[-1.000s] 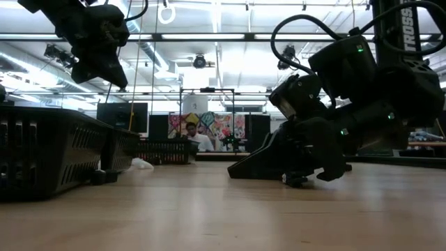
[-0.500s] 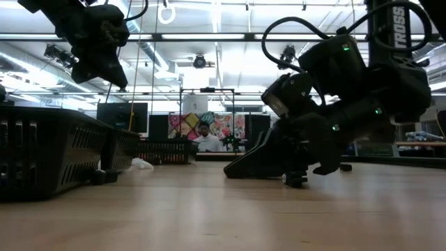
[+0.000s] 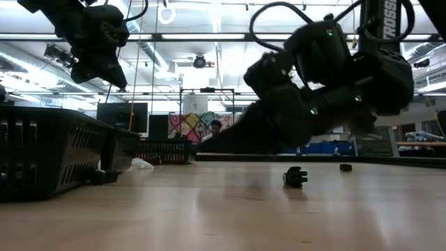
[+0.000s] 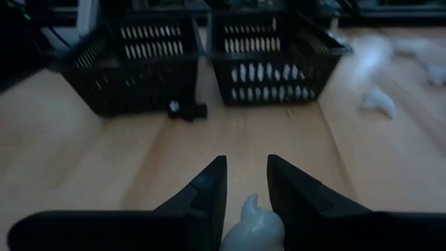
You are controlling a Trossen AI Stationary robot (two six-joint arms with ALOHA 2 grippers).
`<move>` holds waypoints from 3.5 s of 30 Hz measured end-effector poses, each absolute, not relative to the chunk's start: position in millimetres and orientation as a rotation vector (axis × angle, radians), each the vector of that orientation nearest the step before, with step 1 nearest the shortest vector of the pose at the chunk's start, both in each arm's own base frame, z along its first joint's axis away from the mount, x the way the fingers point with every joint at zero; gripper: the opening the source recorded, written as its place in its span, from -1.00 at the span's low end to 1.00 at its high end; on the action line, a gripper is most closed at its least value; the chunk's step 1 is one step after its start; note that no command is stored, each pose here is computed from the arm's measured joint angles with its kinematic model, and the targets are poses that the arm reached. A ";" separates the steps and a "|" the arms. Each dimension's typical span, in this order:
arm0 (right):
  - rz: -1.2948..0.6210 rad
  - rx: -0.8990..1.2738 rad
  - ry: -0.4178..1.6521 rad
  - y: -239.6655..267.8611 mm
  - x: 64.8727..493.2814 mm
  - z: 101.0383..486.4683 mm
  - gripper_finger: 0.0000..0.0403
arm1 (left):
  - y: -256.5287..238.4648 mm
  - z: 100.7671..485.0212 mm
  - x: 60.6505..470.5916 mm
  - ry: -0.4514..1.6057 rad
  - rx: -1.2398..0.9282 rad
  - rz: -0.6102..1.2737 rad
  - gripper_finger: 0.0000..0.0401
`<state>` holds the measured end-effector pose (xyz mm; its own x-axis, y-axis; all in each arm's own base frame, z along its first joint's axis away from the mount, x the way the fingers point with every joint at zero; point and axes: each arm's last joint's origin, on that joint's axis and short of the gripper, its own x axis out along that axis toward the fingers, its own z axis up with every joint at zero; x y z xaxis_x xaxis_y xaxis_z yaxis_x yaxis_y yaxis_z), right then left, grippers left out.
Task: Sort Halloween decoration
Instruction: Put the white toy into the middle black bin
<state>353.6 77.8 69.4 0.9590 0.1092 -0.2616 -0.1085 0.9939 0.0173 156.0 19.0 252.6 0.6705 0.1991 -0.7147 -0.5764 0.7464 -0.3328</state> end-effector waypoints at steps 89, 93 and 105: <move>-0.051 0.220 0.591 -28.1 340.8 264.1 -0.42 | 87.3 170.3 175.3 1.221 -0.740 0.984 -0.23; -0.045 0.205 0.570 -28.1 342.0 265.9 -0.42 | 94.3 165.5 173.9 1.262 -0.727 0.964 -0.23; -0.071 0.215 0.540 -31.6 343.1 268.2 -0.42 | 99.5 139.4 187.7 1.383 -0.676 0.870 -0.23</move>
